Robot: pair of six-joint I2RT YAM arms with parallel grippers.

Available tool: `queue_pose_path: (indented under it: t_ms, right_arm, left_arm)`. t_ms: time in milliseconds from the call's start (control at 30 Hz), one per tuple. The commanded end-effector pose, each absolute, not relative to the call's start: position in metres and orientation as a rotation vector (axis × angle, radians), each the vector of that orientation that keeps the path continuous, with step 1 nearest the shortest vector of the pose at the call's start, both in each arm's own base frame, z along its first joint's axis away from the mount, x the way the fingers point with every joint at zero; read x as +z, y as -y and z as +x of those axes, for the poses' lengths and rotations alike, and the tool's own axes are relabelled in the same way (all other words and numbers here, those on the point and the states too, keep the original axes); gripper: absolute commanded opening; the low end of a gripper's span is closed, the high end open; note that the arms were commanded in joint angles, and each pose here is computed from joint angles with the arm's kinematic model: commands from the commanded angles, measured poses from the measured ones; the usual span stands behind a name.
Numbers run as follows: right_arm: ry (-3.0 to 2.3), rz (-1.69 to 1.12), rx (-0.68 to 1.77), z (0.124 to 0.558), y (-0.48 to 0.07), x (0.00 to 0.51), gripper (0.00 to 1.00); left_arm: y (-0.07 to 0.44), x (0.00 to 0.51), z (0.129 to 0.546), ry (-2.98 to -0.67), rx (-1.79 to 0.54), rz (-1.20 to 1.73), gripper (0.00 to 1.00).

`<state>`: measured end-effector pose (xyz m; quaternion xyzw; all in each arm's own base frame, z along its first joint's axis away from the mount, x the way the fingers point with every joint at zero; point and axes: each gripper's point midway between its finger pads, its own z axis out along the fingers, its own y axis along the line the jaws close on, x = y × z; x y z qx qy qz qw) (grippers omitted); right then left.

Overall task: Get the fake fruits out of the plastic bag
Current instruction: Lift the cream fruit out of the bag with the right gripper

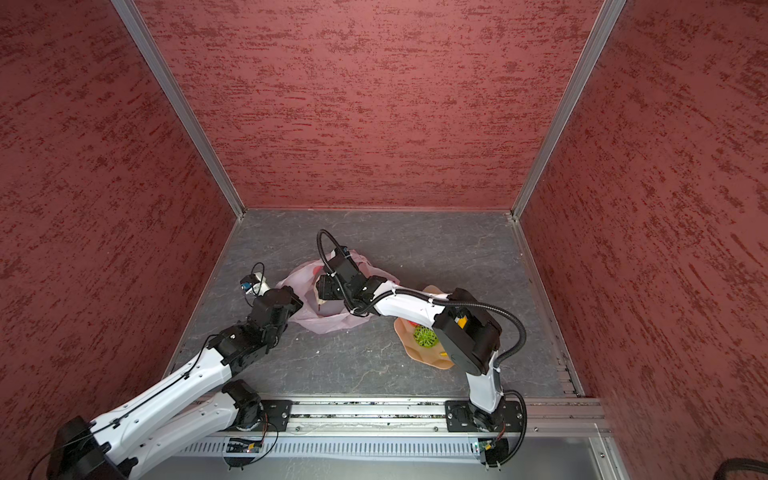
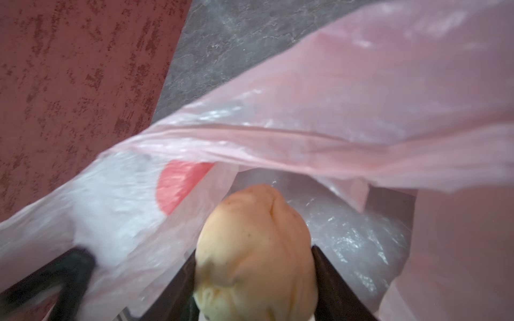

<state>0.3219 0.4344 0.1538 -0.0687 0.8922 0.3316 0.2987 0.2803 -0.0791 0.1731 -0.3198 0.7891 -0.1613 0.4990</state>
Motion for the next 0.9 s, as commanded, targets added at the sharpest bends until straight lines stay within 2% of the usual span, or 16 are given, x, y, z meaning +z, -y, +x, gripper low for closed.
queue_pose_path:
  t_ms: [0, 400, 700, 867]
  right_arm:
    - [-2.319, -0.27, 0.901, 0.308, -0.425, 0.194, 0.31]
    - [-2.224, -0.28, 0.85, 0.289, -0.369, 0.272, 0.3]
    - [-2.143, -0.064, 0.67, 0.288, -0.261, 0.32, 0.29]
    - [-2.162, 0.068, 0.517, 0.287, -0.194, 0.31, 0.29]
  left_arm:
    - [0.079, 0.185, 0.285, -1.879, -0.392, -0.769, 0.0]
    - [0.084, 0.181, 0.288, -1.89, -0.402, -0.775, 0.0]
    - [0.085, 0.183, 0.291, -1.89, -0.4, -0.77, 0.0]
    - [0.091, 0.184, 0.295, -1.91, -0.404, -0.751, 0.0]
